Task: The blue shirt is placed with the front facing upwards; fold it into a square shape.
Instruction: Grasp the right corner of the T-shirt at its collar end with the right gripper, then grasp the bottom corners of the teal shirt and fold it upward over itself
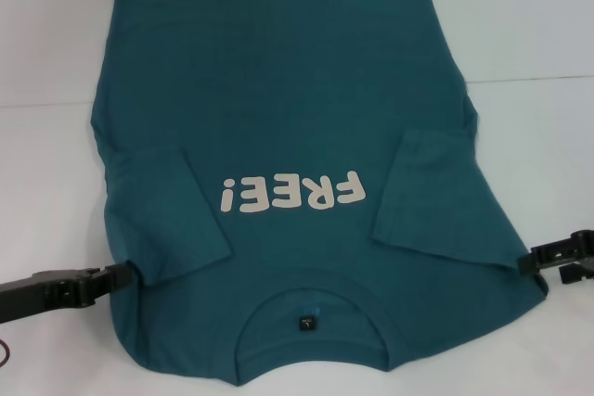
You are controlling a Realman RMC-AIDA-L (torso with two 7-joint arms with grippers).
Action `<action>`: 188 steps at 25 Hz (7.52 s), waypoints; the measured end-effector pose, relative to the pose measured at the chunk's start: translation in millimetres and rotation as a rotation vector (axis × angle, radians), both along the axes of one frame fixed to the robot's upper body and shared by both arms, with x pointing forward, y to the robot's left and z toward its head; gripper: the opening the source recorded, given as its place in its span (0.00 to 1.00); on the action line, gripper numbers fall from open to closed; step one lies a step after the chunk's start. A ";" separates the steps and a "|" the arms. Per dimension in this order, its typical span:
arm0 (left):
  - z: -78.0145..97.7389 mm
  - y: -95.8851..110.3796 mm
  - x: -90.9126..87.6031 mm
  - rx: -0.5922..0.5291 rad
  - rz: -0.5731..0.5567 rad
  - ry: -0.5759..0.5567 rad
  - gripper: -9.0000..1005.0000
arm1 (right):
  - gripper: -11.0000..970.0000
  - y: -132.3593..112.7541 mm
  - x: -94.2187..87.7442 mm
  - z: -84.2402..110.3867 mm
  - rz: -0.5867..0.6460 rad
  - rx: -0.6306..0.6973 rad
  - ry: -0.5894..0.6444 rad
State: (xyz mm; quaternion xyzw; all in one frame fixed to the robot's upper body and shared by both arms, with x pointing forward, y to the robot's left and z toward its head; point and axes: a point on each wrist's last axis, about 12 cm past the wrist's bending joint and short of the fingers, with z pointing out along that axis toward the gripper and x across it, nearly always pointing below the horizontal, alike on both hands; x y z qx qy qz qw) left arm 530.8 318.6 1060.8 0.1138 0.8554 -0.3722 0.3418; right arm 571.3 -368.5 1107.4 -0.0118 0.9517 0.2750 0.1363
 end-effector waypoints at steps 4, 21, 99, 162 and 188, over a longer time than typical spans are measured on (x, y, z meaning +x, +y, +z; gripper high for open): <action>0.6 -0.7 0.8 -0.001 -0.003 -0.002 0.06 | 0.94 6.7 -0.4 -4.5 0.012 0.001 0.007; 1.5 -1.6 1.6 -0.003 -0.007 -0.004 0.06 | 0.94 26.9 1.7 -8.7 0.009 0.109 -0.029; 2.5 -3.7 3.3 -0.004 -0.014 -0.017 0.06 | 0.89 -20.9 -18.4 -2.6 -0.041 0.120 -0.019; 4.7 -1.8 4.0 -0.005 -0.014 -0.022 0.05 | 0.17 13.3 -8.5 -29.0 -0.055 0.124 -0.055; 1.9 35.2 -22.1 -0.055 0.087 -0.001 0.05 | 0.05 -0.1 -17.5 -18.0 -0.041 0.192 -0.086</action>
